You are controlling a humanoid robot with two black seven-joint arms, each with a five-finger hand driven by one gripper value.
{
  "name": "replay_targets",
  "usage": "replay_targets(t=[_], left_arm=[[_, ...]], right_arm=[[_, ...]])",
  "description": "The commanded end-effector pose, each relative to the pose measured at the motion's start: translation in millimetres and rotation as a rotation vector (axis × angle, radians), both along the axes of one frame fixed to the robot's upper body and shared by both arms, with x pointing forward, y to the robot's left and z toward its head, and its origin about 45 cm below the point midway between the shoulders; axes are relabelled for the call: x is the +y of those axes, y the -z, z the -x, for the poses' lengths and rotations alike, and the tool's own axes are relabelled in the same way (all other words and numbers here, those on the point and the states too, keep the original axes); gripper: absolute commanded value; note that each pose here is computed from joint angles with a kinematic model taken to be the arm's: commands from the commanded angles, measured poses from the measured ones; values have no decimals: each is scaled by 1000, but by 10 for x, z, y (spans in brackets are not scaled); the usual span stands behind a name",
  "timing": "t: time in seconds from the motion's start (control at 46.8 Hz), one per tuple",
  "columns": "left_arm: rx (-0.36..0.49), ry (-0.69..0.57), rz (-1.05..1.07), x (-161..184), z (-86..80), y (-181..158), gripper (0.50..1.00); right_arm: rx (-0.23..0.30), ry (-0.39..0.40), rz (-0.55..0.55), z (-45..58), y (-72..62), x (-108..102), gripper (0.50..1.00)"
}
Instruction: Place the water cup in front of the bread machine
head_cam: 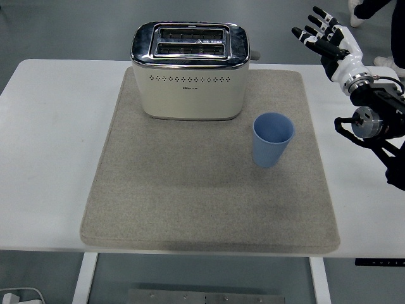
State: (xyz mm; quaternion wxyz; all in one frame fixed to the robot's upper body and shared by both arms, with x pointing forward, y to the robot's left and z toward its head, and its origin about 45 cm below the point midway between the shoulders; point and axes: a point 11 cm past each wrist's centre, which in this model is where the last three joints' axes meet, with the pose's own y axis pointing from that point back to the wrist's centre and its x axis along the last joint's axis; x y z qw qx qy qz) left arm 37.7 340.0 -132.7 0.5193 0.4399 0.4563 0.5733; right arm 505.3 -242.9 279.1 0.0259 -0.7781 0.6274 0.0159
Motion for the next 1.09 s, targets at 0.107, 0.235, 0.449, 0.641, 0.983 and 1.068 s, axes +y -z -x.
replay_targets(t=[0.107,0.235,0.449,0.641,0.983,1.068], left_arm=[[0,0,-1,2,0,0,1000],[0,0,-1,2,0,0,1000],[0,0,-1,2,0,0,1000],[0,0,-1,2,0,0,1000],[0,0,1,-3,-1,0,1000],[0,0,-1,2,0,0,1000]], right_arm=[[-36,-120,179,118,120,-106,921],[-67,-199,193,269,64,-87,921],[-124,-272,257,548,16,-197,921],[-122,-293,293,844,105,-454,921],[-128,-343,360,1229,367,-567,921],[-126,-336,373,1263,397,-629,921]])
